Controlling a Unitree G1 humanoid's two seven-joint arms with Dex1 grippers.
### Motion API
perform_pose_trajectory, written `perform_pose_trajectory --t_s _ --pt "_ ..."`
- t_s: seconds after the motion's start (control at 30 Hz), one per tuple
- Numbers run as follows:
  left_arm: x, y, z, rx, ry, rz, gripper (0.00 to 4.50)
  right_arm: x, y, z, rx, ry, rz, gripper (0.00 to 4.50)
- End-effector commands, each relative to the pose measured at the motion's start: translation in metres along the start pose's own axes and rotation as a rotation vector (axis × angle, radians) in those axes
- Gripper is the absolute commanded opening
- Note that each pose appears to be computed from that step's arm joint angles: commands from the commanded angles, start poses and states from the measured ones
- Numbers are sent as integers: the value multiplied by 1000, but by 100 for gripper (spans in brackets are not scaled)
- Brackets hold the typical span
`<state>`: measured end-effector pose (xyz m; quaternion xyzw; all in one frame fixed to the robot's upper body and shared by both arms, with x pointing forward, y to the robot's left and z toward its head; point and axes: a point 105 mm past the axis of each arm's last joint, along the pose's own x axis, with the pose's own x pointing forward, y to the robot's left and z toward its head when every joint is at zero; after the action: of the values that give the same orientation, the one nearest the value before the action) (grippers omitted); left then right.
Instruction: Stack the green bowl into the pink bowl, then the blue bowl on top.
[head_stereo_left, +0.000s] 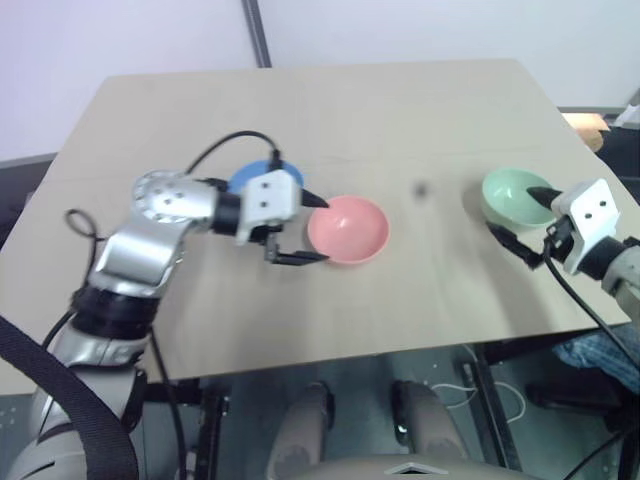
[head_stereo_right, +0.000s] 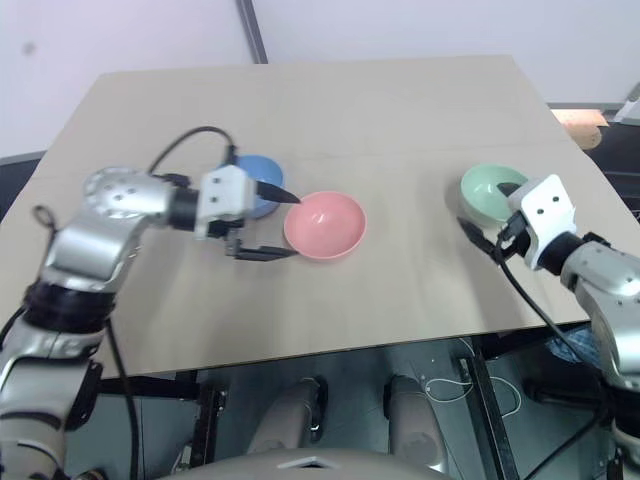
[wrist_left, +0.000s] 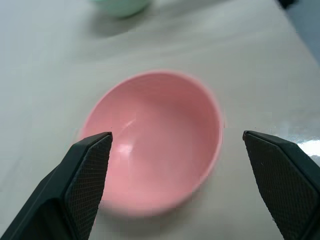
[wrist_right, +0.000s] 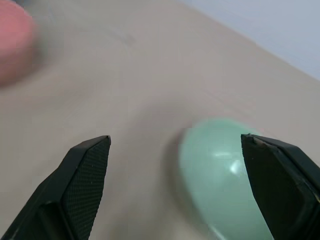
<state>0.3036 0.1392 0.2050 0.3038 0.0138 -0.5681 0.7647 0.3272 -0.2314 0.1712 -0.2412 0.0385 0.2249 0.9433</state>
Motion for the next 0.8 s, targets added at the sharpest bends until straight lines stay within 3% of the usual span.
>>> perform_pose_trajectory --t_s 0.03,0.27,0.37,0.63,0.8 --pt "-16 6 27 -47 -230 146 441 19 -10 -13 -22 60 5 450" --pt "-30 -12 39 -147 -424 107 441 55 -11 -37 -25 181 84 450" --pt "-35 -22 44 -201 -499 68 450 65 -17 -52 -28 240 61 367" --pt "-37 -21 34 -262 -505 112 450 71 -29 -44 -139 234 21 16" --pt "-38 -12 21 -266 -491 194 450 68 -21 3 -227 86 59 3"
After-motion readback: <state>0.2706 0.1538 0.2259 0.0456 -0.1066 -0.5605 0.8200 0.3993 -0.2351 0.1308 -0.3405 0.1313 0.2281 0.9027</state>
